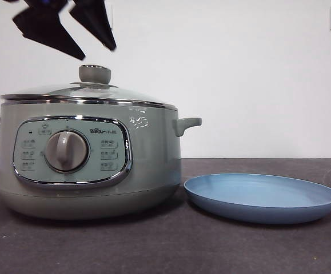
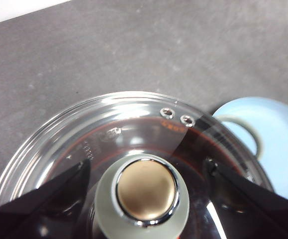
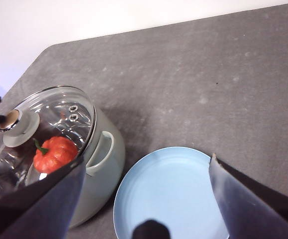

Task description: Take the pumpkin out from the steamer,put the pumpkin in the blue plate,close the lid

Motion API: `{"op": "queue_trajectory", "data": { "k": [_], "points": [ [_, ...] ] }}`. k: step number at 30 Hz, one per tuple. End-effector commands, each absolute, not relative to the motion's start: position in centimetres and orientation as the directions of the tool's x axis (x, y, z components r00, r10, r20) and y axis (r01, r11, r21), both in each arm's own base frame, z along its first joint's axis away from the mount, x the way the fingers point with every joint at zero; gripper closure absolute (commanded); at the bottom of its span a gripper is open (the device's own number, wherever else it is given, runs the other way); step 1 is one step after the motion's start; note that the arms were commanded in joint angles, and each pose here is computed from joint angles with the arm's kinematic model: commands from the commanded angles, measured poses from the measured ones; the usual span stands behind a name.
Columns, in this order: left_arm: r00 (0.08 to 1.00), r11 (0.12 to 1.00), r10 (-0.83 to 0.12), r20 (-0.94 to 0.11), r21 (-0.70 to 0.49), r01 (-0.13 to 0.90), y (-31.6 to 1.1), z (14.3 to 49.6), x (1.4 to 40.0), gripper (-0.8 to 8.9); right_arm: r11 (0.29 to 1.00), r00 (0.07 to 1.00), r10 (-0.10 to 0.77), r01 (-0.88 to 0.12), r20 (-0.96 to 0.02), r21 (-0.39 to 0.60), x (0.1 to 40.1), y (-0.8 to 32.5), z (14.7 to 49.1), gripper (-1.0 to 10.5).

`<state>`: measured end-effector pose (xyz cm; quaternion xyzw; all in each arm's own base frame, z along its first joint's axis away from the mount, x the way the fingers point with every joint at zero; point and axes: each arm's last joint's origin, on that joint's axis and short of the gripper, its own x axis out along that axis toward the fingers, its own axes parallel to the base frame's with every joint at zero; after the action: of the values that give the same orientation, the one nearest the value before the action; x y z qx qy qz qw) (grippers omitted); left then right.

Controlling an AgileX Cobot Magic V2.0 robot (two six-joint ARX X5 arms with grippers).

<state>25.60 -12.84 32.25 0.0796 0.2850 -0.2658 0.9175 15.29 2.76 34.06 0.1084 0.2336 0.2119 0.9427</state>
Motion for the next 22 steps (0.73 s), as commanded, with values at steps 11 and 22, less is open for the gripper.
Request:
{"op": "queue_trajectory", "data": {
  "k": [11, 22],
  "points": [
    [0.659, 0.836, -0.414, -0.628, 0.023, 0.548, -13.9, 30.3, 26.7, 4.4, 0.888, 0.801, 0.45, -0.353, -0.394, 0.295, 15.3, 2.8, 34.1, 5.4],
    [0.652, 0.833, -0.393, -0.648, 0.05, 0.551, -13.8, 30.1, 26.6, 8.23, 0.888, 0.802, 0.449, -0.352, -0.394, 0.295, 15.3, 2.8, 34.1, 5.4]
  ]
}}
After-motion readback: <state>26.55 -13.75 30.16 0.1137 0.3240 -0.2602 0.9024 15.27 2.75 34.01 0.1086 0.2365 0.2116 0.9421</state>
